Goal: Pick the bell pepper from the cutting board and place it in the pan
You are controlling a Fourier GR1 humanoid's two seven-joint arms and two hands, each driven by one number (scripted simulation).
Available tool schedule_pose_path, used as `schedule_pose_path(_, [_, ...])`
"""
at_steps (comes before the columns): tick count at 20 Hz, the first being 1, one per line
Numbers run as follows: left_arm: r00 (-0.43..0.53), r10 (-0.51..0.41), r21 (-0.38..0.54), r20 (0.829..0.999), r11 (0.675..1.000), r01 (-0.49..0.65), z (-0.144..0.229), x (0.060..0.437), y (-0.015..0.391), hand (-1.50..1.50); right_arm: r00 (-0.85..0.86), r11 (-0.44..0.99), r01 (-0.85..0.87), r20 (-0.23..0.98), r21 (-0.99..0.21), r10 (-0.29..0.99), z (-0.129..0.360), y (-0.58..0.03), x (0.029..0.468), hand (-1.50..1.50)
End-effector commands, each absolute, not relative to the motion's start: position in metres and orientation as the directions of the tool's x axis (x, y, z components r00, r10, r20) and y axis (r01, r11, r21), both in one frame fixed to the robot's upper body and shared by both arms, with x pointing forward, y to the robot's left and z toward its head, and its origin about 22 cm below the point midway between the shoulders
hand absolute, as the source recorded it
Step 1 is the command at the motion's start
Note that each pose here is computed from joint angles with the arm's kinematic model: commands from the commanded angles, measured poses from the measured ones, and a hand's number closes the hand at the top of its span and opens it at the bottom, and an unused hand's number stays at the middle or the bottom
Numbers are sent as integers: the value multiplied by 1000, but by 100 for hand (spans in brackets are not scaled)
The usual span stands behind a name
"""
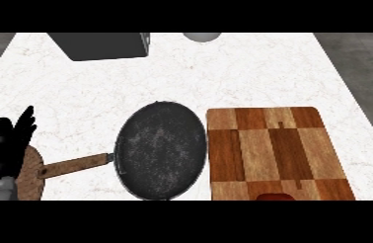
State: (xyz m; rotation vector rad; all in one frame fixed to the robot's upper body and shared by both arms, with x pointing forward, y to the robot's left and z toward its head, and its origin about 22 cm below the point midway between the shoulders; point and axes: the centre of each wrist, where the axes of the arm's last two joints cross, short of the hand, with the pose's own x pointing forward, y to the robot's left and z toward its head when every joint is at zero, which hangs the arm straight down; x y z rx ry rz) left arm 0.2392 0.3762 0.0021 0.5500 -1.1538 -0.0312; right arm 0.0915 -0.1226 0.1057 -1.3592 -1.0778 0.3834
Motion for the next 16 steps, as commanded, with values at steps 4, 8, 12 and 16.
schedule_pose_path(4, [388,-323,425,863,879,-215,3,249,352,0,531,270,475,518,-837,671,103,-80,84,150])
schedule_pose_path(8, [369,-327,414,870,892,-183,-2,252,352,0,521,309,500,566,-809,639,105,-81,95,150])
schedule_pose_path(12, [361,-337,425,870,883,-198,12,265,354,0,537,329,512,595,-793,598,99,-89,112,150])
schedule_pose_path(16, [334,-342,414,878,894,-170,18,267,349,0,559,346,485,589,-803,584,84,-91,123,150])
